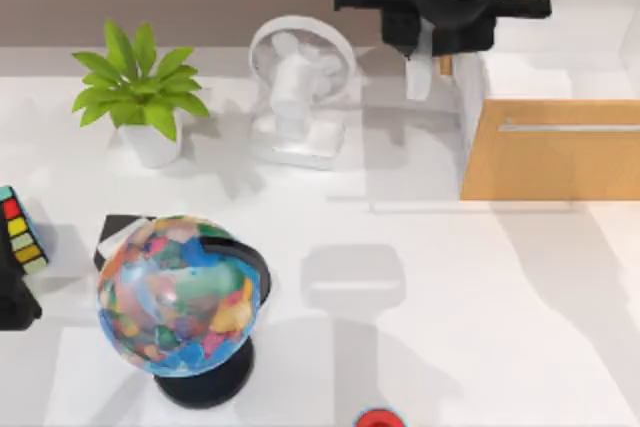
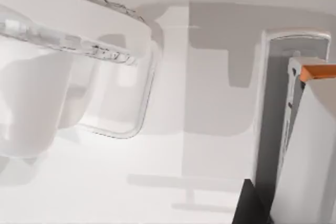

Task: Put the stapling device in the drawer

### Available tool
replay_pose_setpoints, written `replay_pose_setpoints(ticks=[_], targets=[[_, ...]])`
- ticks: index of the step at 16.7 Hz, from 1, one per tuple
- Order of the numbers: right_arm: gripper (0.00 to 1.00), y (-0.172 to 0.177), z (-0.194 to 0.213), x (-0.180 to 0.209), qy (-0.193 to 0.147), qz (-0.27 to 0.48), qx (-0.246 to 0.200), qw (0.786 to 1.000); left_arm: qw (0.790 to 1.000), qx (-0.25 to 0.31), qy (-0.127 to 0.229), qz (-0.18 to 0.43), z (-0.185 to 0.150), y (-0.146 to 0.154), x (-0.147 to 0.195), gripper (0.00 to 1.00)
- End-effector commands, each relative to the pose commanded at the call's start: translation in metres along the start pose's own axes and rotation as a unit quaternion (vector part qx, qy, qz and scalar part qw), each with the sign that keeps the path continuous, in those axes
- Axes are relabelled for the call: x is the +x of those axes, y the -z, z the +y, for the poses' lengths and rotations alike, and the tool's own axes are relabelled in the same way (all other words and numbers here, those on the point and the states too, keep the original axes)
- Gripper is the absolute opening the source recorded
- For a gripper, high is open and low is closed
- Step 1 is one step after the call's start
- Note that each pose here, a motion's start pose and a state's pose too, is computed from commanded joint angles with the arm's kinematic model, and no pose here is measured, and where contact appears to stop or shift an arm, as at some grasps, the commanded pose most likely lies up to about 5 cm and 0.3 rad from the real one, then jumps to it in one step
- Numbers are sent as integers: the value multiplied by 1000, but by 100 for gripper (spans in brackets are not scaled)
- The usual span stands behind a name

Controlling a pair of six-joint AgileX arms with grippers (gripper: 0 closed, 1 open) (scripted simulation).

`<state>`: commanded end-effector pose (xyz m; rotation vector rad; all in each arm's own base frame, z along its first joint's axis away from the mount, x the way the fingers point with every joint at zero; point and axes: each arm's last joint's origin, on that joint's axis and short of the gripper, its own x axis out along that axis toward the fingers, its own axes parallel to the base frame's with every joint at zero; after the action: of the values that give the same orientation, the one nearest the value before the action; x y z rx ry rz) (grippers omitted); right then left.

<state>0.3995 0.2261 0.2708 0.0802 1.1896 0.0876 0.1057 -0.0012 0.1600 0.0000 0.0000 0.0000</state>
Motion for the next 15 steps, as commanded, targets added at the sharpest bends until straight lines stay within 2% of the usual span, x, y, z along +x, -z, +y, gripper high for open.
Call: replay_pose_setpoints(ticks=[3,7,10,15], targets=[[0,-28,-56,-5,46,-10,10,999,1000,0,0,0,0,0,0,100],[0,-45,-126,29,101,51,17,993,1000,0,0,0,0,0,0,100],[0,-43,-154,70,102,118,11,988,1000,0,0,0,0,0,0,100],[0,-35,-165,109,68,186,8,980,1000,0,0,0,0,0,0,100]])
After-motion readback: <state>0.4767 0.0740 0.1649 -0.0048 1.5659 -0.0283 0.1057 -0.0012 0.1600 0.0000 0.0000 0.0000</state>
